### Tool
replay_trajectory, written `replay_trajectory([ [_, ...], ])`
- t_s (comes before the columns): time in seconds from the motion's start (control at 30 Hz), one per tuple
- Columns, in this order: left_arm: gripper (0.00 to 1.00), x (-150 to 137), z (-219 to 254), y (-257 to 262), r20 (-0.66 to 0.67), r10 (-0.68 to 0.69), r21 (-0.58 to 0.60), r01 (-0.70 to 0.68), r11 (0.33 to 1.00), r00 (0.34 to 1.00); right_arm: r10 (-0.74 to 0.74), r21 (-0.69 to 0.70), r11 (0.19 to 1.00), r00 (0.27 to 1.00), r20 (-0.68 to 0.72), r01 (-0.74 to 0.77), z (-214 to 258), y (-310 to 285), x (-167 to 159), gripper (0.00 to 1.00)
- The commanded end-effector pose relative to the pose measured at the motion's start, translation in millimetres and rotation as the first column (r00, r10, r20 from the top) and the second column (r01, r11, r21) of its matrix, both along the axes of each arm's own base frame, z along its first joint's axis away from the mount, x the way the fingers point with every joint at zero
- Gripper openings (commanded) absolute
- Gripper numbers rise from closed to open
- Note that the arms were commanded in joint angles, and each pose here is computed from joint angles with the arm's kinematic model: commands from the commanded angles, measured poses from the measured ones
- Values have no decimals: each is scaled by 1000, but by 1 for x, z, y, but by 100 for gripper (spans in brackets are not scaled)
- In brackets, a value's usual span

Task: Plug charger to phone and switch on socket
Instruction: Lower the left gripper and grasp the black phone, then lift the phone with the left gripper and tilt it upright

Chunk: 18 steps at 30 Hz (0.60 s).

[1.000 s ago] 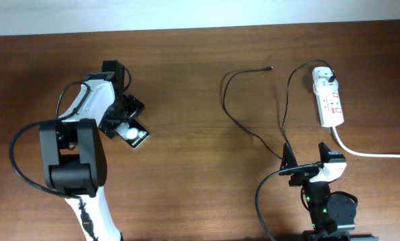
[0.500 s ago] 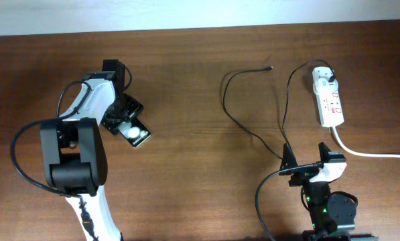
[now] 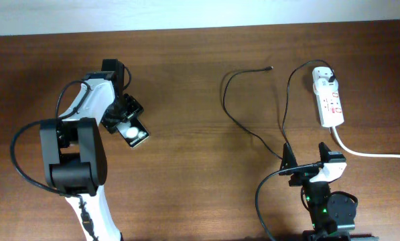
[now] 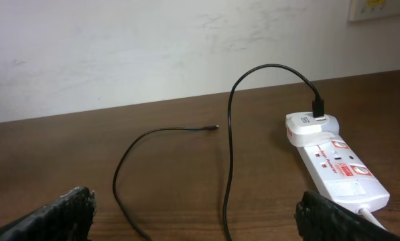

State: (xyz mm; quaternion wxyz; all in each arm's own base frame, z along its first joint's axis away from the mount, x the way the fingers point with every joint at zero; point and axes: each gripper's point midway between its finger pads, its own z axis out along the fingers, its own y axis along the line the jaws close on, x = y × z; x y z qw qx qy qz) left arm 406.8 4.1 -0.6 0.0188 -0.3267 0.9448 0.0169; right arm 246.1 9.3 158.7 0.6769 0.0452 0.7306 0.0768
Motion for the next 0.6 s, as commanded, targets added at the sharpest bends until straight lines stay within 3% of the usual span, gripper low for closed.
replay_trajectory([
  [0.0,96,-13,-21,6,-73,-18,22,20,1000,997,-11,-11,1000,1000,-1,11,-2,-2,0,99],
  [0.03,99,-13,-21,5,-76,-19,18,20,1000,997,-10,-11,1000,1000,-1,10,-2,-2,0,99],
  [0.3,98,-14,-21,1,-78,-19,-9,19,1000,997,-11,-11,1000,1000,-1,11,-2,-2,0,99],
  [0.57,69,-14,-22,-5,-77,-20,-42,17,999,997,-10,-11,1000,1000,-1,10,-2,-2,0,99],
])
